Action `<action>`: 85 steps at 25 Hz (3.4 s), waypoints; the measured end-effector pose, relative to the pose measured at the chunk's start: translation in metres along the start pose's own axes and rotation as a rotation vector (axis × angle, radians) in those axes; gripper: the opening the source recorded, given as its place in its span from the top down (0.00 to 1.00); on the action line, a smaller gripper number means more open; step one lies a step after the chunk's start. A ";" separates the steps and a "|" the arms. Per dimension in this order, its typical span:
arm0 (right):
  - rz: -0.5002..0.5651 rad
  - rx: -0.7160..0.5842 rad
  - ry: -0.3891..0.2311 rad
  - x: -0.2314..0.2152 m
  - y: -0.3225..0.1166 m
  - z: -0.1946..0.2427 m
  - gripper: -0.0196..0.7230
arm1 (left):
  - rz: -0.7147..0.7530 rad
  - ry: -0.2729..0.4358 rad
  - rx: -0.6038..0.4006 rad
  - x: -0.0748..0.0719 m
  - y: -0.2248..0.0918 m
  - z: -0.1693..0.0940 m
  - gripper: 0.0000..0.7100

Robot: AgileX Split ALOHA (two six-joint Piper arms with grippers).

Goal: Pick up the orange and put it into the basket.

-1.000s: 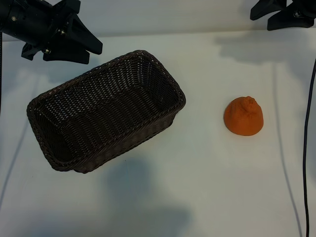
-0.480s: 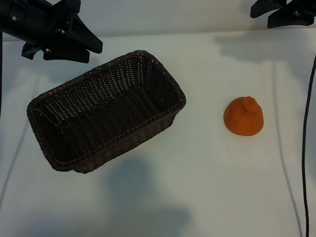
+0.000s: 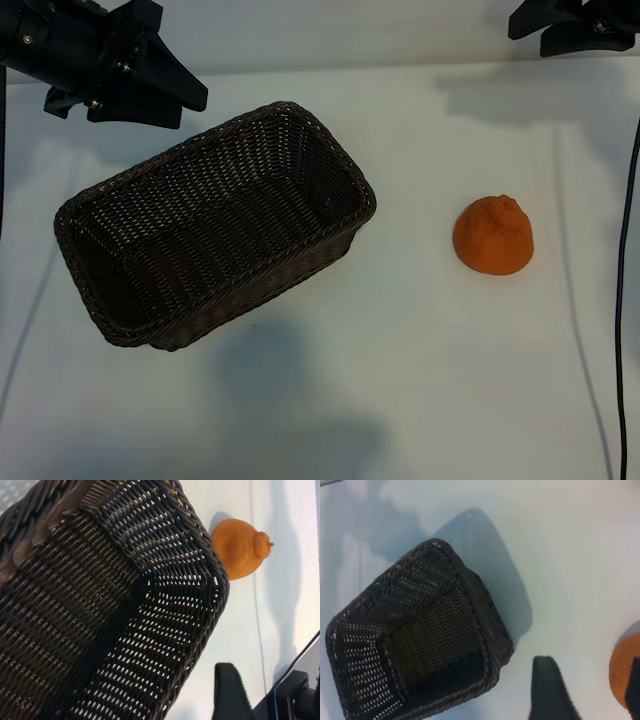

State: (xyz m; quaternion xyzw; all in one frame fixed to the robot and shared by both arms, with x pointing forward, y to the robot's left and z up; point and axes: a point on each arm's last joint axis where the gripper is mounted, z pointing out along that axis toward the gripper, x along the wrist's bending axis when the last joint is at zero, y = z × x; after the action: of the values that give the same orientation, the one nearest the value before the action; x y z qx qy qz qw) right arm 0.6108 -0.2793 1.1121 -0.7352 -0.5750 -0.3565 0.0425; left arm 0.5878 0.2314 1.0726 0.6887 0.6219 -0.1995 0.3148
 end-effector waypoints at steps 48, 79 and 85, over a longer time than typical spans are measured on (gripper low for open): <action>-0.156 0.017 -0.061 -0.006 -0.001 0.000 0.60 | -0.506 0.616 -0.053 0.055 -0.108 -0.059 0.37; -0.156 0.023 -0.061 -0.006 -0.002 0.000 0.60 | -0.608 0.631 -0.098 0.101 -0.074 -0.020 0.37; -0.157 0.023 -0.061 -0.006 -0.002 0.000 0.60 | -0.614 0.619 -0.109 0.108 -0.068 -0.013 0.37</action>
State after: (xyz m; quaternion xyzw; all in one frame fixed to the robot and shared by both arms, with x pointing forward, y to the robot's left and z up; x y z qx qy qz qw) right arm 0.6088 -0.2835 1.1083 -0.6978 -0.6360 -0.3295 0.0054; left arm 0.5350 0.3213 0.9968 0.4818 0.8723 -0.0349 0.0755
